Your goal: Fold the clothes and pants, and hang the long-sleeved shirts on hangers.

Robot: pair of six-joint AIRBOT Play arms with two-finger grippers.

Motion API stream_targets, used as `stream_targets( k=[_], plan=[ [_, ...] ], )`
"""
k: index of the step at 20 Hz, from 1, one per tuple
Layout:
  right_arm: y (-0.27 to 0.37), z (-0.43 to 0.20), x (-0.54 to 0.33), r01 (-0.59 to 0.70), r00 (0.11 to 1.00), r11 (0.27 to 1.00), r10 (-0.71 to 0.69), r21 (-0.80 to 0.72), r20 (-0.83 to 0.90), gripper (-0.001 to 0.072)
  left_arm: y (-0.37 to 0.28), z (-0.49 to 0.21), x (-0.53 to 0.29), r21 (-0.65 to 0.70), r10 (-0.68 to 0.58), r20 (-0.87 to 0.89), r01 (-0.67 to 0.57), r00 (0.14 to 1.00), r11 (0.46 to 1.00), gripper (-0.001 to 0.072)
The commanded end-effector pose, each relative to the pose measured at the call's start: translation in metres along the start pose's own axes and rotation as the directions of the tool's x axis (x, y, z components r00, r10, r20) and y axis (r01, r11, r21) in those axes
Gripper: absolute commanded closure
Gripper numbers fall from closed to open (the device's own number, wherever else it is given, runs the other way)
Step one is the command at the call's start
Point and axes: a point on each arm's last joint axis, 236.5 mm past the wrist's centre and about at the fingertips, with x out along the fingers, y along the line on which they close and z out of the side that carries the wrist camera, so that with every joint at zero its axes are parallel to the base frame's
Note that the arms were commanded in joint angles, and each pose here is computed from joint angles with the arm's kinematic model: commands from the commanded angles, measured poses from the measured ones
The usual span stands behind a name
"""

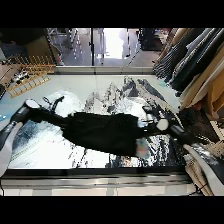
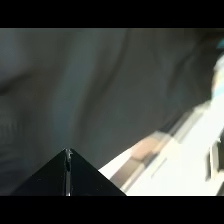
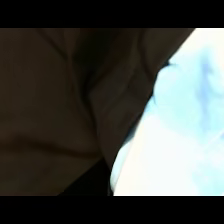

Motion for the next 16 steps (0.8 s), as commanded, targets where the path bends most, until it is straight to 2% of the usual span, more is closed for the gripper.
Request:
stream_targets(
  k=[1, 4, 9, 13, 16],
  plan=[
    [-0.057, 0.01, -0.069, 0.199, 0.978, 0.98, -0.198, -0.003, 0.066, 0.0696, -0.015, -0.012, 0.043, 0.025, -0.052, -0.093, 0.055, 0.994, 0.998, 0.0694],
    [-0.002, 0.049, -0.089, 0.104, 0.982, 0.993, -0.094, -0.057, 0.166, 0.0696, -0.032, -0.003, 0.072, 0.072, -0.046, -0.083, 0.052, 0.995, 0.996, 0.0694],
    [0.173, 0.099, -0.077, -0.083, 0.952, 0.958, 0.158, -0.275, 0.262, 0.0696, -0.047, 0.0, 0.097, 0.07, -0.077, -0.084, 0.083, 0.993, 0.994, 0.0695],
    [0.246, 0.047, 0.03, -0.18, 0.979, 0.922, 0.202, -0.342, 0.029, 0.0695, -0.06, 0.031, 0.03, -0.025, -0.099, 0.081, 0.101, 0.992, 0.995, 0.0695],
    [0.267, 0.009, 0.088, -0.242, 0.97, 0.907, 0.221, -0.344, -0.101, 0.0691, -0.042, 0.035, -0.063, -0.132, 0.006, 0.222, 0.024, 0.975, 0.991, 0.0695]
  ],
)
